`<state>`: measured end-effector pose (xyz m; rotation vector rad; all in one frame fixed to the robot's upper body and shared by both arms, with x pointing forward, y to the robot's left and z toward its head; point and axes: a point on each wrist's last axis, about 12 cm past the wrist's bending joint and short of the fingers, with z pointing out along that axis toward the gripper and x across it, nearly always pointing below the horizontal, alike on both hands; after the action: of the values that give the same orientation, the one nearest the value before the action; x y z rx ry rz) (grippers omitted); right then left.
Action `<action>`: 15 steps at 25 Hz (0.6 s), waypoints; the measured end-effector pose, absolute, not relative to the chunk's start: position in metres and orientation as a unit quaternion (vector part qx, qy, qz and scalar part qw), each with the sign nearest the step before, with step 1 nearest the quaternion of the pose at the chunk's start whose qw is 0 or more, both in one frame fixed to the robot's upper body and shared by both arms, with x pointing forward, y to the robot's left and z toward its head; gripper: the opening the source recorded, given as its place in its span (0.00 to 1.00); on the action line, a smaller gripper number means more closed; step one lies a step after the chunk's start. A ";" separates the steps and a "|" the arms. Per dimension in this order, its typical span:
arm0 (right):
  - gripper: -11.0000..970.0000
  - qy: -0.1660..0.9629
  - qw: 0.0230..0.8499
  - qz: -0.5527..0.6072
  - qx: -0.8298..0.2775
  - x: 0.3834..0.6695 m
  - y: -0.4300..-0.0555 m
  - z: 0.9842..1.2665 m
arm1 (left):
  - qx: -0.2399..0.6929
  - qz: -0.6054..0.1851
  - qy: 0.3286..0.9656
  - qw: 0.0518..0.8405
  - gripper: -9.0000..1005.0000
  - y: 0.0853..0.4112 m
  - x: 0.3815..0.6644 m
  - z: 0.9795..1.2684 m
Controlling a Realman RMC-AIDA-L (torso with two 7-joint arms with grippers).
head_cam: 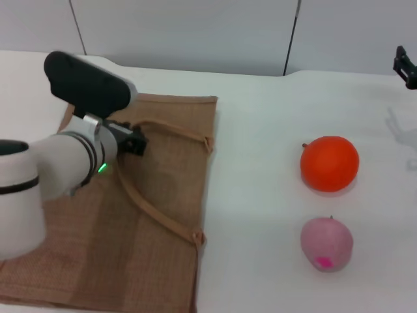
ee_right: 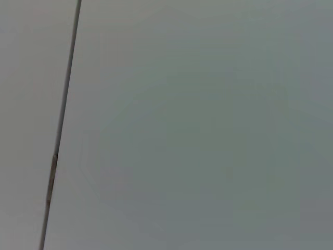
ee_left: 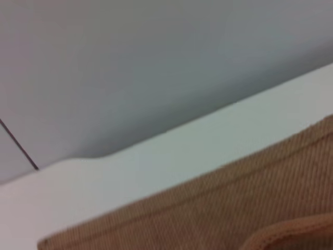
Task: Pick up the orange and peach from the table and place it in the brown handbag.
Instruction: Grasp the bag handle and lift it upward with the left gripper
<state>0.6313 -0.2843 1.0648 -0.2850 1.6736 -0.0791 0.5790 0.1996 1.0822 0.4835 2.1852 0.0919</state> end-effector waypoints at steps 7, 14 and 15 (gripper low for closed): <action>0.80 0.747 0.651 -0.033 -0.131 0.635 -0.280 1.065 | 0.172 0.036 0.869 0.463 0.14 0.197 0.583 1.102; 0.80 0.747 0.651 -0.032 -0.133 0.634 -0.279 1.064 | 0.163 0.026 0.853 0.495 0.14 0.195 0.581 1.119; 0.80 0.747 0.651 -0.031 -0.134 0.634 -0.278 1.064 | 0.162 0.020 0.848 0.504 0.14 0.194 0.582 1.124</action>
<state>0.6341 -0.2777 1.0641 -0.3052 1.6962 -0.0704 0.5819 0.1938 1.1236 0.3903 2.0476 0.0479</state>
